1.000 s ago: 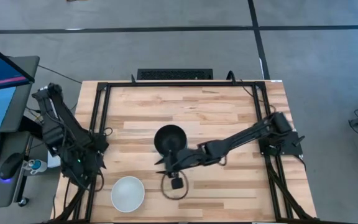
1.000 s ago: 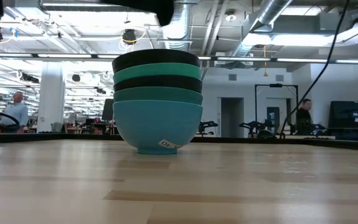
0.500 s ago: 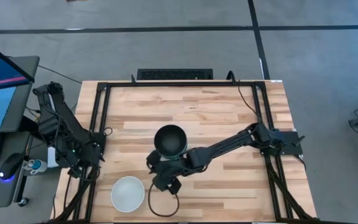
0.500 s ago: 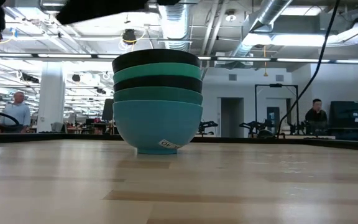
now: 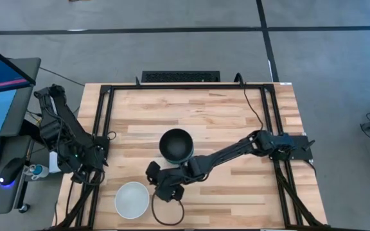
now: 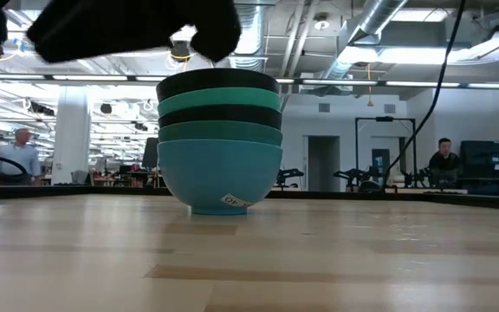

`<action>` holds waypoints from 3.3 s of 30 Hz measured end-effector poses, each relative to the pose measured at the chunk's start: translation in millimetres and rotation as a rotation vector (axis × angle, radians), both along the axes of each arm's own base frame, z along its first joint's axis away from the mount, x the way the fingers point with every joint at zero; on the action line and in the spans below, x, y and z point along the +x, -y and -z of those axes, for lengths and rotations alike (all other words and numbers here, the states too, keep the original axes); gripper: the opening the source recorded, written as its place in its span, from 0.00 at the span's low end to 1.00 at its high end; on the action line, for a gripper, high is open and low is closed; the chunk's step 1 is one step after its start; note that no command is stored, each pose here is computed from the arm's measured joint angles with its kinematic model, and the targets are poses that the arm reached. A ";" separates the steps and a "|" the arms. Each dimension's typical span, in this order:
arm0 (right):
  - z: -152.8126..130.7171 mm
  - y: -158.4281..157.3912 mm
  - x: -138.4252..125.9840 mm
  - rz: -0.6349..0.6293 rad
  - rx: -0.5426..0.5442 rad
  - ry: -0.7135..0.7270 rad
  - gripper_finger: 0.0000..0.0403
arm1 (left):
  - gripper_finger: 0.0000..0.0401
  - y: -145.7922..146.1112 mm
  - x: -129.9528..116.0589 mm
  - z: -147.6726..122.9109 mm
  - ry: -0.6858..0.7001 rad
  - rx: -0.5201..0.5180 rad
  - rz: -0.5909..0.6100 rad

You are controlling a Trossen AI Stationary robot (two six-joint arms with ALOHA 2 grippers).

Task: Nest bowls inside each other
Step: Stack the white bowl on top of the black bowl

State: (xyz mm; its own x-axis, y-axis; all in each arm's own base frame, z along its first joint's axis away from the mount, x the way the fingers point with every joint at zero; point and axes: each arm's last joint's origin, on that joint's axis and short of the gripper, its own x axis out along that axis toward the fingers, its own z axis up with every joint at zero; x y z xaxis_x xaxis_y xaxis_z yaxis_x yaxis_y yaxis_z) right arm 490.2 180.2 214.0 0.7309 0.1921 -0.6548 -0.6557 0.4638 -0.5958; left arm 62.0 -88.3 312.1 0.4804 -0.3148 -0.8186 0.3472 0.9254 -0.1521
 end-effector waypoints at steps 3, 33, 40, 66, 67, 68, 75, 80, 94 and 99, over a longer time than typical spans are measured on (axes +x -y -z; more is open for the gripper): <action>8.0 -8.0 3.0 -0.034 -0.001 0.024 0.42 | 0.28 0.0 0.2 0.0 0.000 -0.004 -0.014; 8.4 -27.8 9.9 -0.128 0.097 0.091 0.42 | 0.28 -0.3 0.7 -0.3 0.001 -0.022 -0.067; -30.0 3.9 15.3 0.259 0.425 0.122 0.42 | 0.28 -0.2 2.8 -1.8 0.034 -0.050 -0.161; -149.6 21.9 -61.5 0.331 0.767 -0.091 0.42 | 0.28 56.3 41.0 70.1 0.000 -0.347 -0.560; -148.7 20.7 -62.4 0.349 0.775 -0.104 0.42 | 0.28 55.6 40.8 72.3 -0.014 -0.352 -0.589; -148.1 19.8 -63.1 0.370 0.780 -0.110 0.42 | 0.28 55.2 40.6 73.7 -0.026 -0.357 -0.613; -148.4 7.7 -67.6 0.446 0.733 -0.040 0.42 | 0.28 61.7 44.0 80.2 -0.070 -0.373 -0.665; -148.4 -0.6 -71.0 0.448 0.720 -0.028 0.42 | 0.28 72.9 48.0 90.7 -0.169 -0.367 -0.650; -151.8 -0.6 -68.3 0.420 0.725 0.014 0.42 | 0.28 80.9 63.6 118.1 -0.281 -0.266 -0.737; -151.8 -0.6 -68.4 0.417 0.725 0.013 0.42 | 0.28 75.6 70.2 118.5 -0.281 -0.266 -0.778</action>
